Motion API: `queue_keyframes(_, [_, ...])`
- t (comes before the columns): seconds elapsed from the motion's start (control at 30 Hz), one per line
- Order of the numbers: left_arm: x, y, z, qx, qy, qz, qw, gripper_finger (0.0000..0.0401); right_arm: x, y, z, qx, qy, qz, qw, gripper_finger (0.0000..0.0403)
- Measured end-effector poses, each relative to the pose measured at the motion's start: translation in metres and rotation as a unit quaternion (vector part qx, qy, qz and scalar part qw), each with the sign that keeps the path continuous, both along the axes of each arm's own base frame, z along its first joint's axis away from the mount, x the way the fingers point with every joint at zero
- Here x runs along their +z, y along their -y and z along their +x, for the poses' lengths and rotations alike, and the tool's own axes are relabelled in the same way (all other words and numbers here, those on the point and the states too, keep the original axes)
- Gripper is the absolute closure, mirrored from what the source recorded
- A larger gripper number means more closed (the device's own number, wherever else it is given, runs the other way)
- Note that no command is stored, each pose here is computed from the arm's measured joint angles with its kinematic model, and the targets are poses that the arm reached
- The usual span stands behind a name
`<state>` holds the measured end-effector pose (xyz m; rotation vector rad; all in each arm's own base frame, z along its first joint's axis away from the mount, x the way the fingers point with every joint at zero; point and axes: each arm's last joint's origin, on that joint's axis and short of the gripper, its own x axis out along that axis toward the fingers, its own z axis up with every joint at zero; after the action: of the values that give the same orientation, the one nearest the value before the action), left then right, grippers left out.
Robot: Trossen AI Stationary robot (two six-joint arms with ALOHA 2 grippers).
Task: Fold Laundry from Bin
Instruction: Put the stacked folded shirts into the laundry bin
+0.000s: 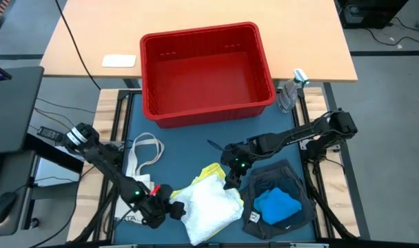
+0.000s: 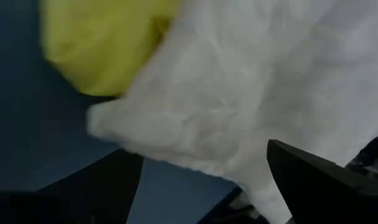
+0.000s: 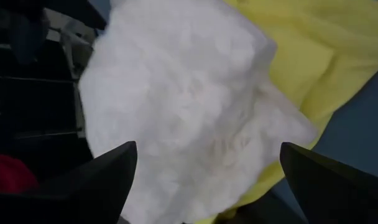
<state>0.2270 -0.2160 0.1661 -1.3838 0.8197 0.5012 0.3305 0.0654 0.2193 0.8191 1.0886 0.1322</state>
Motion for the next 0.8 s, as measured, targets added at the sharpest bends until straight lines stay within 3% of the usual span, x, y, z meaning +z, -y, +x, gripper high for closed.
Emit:
queue_keyframes(0.47, [-0.047,0.000,0.038,0.032,0.028,-0.020,0.999,0.0055,-0.075,0.002,0.020,0.040,-0.097,0.014,0.994,0.0005])
queue_keyframes(0.67, [-0.050,-0.008,0.047,0.030,0.038,0.001,0.999,0.0058,-0.094,0.001,0.040,0.063,-0.044,0.071,0.995,0.0005])
queue_keyframes(0.8, [-0.052,-0.015,0.051,0.022,0.039,0.027,0.999,0.0096,-0.102,-0.004,0.049,0.067,-0.012,0.095,0.993,0.0017])
